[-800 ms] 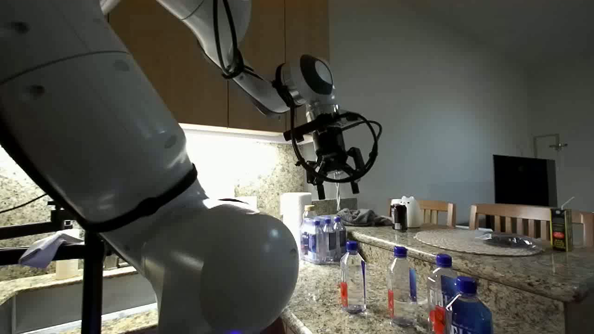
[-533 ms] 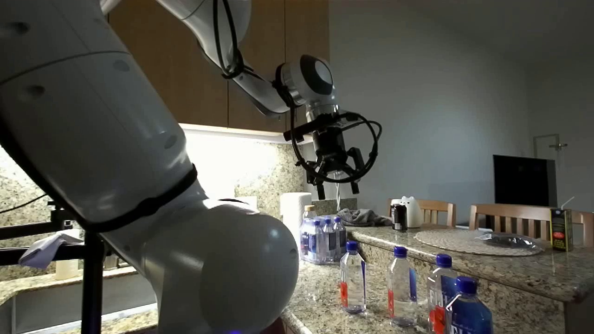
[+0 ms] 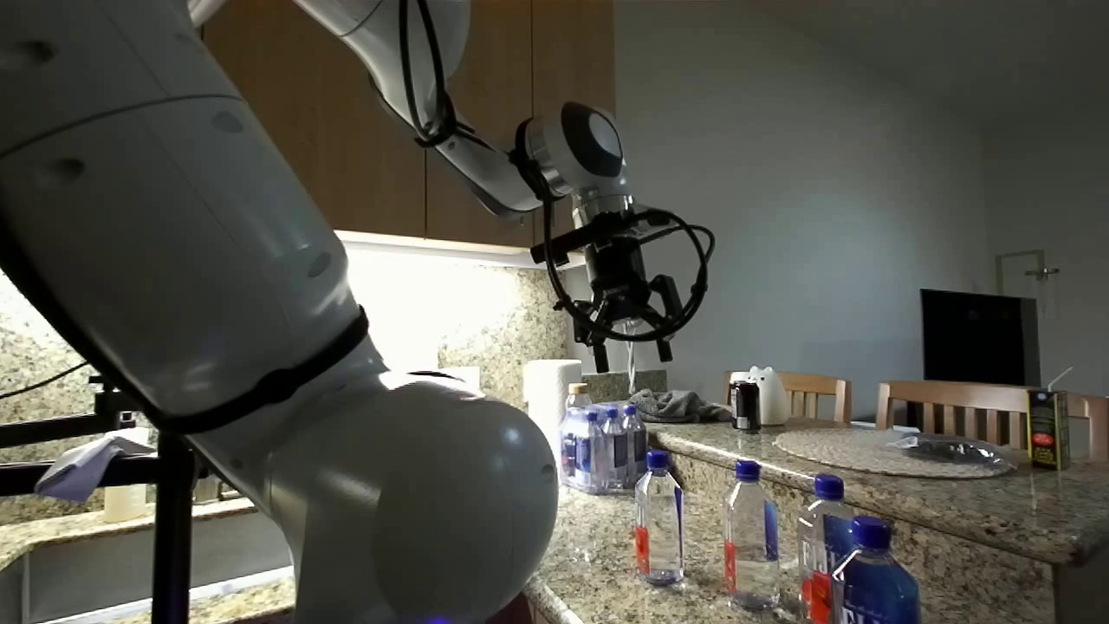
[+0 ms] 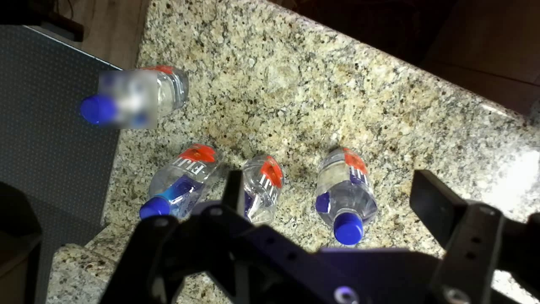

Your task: Arrange the water bottles in a straight line.

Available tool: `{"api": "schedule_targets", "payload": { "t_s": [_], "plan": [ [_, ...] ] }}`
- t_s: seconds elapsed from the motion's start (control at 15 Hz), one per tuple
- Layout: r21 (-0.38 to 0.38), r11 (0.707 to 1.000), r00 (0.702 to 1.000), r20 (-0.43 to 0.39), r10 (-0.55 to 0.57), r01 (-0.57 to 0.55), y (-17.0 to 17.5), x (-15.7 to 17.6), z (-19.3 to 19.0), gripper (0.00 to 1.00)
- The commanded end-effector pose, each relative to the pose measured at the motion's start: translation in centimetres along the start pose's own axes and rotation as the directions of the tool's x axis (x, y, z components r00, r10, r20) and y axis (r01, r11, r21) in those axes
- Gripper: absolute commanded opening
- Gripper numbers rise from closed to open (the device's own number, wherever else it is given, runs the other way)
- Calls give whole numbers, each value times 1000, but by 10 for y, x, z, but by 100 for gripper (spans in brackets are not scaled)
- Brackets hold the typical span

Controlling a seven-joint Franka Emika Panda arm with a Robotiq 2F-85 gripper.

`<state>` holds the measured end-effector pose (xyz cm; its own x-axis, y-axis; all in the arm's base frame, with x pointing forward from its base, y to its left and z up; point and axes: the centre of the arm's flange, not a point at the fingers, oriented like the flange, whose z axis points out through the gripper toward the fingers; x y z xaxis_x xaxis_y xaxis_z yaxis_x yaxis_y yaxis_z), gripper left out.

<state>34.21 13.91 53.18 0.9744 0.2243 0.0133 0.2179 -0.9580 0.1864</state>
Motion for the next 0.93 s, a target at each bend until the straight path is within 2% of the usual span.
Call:
{"api": "schedule_targets", "payload": {
  "t_s": [0.0,0.4,0.87],
  "plan": [
    [9,999,999,-22,-38,38,15,16,0,100],
    [95,983,987,-21,-158,159,59,50,14,100],
    [112,980,985,-76,-154,162,118,104,38,100]
  ]
}}
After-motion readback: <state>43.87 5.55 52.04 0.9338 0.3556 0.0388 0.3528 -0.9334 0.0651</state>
